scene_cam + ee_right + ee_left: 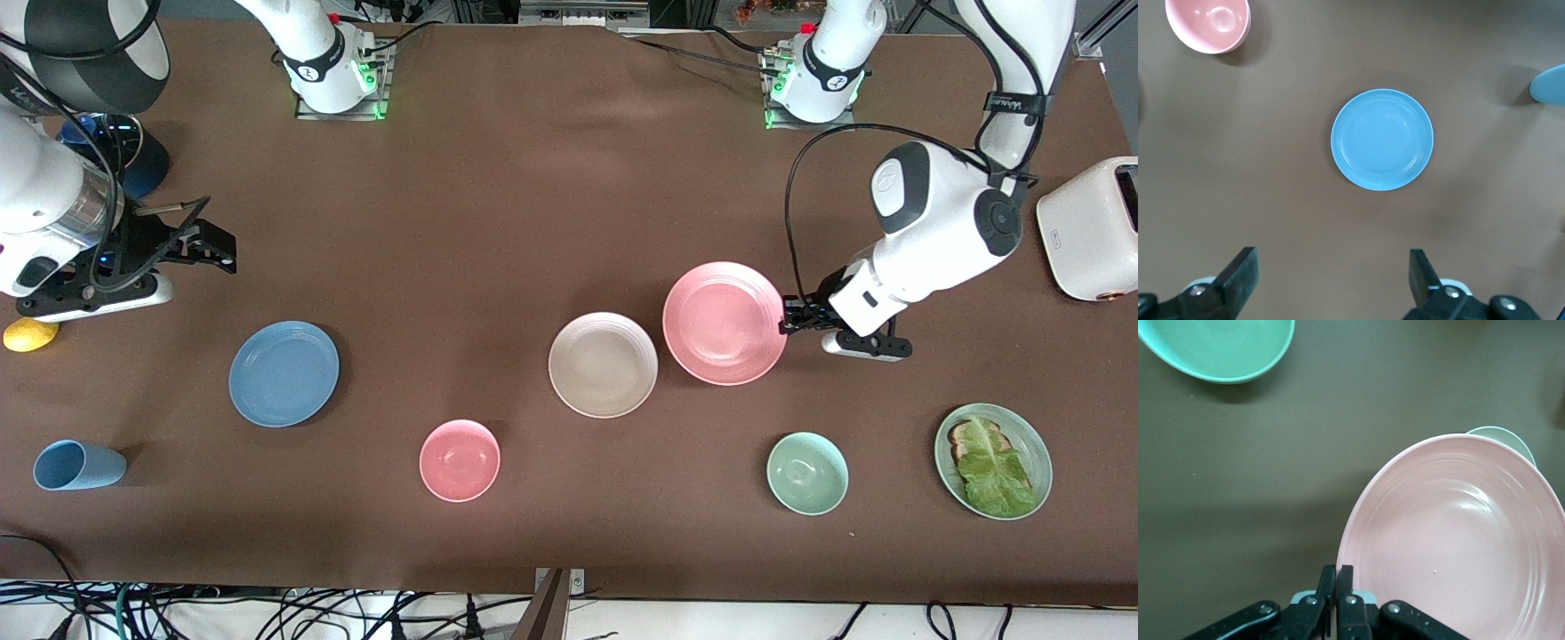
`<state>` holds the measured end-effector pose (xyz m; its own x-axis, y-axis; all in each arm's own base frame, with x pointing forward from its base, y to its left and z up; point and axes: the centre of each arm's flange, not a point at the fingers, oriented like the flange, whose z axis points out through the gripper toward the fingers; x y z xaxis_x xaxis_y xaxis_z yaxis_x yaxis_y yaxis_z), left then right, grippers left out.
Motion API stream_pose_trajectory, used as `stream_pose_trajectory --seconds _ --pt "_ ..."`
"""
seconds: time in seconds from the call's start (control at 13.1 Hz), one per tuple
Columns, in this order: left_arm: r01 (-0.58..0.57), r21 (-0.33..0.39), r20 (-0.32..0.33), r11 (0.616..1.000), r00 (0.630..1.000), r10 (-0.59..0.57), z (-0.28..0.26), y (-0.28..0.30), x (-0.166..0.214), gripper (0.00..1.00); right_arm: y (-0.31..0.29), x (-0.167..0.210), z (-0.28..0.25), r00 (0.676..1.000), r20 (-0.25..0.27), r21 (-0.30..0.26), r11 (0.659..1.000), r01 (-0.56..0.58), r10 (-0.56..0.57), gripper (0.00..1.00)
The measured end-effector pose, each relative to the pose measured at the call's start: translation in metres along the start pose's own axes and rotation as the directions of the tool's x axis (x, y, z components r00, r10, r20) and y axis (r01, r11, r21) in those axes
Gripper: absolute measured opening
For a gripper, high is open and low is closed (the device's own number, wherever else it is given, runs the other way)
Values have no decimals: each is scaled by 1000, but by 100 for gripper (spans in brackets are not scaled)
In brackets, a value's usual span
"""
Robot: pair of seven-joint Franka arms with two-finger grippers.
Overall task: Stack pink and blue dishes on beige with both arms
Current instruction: 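Lower the pink plate onto the beige plate with the left gripper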
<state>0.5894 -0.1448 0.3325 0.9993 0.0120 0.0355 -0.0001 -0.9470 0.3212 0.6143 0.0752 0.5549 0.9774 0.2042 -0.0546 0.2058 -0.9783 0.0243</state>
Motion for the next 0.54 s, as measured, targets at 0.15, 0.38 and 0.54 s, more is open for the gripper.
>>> stream_pose_trajectory --seconds 0.15,0.38,0.54 --pt "27 -6 -14 1000 1000 -27 21 27 -1 4 4 1 2 1000 3 -1 1000 -6 6 100" --pt "47 29 -36 998 998 -46 60 57 -7 4 16 0 3 1000 3 -1 1000 -26 26 100" --pt "77 72 -59 994 996 -73 81 79 -12 4 28 -1 4 999 4 1 999 -46 46 100"
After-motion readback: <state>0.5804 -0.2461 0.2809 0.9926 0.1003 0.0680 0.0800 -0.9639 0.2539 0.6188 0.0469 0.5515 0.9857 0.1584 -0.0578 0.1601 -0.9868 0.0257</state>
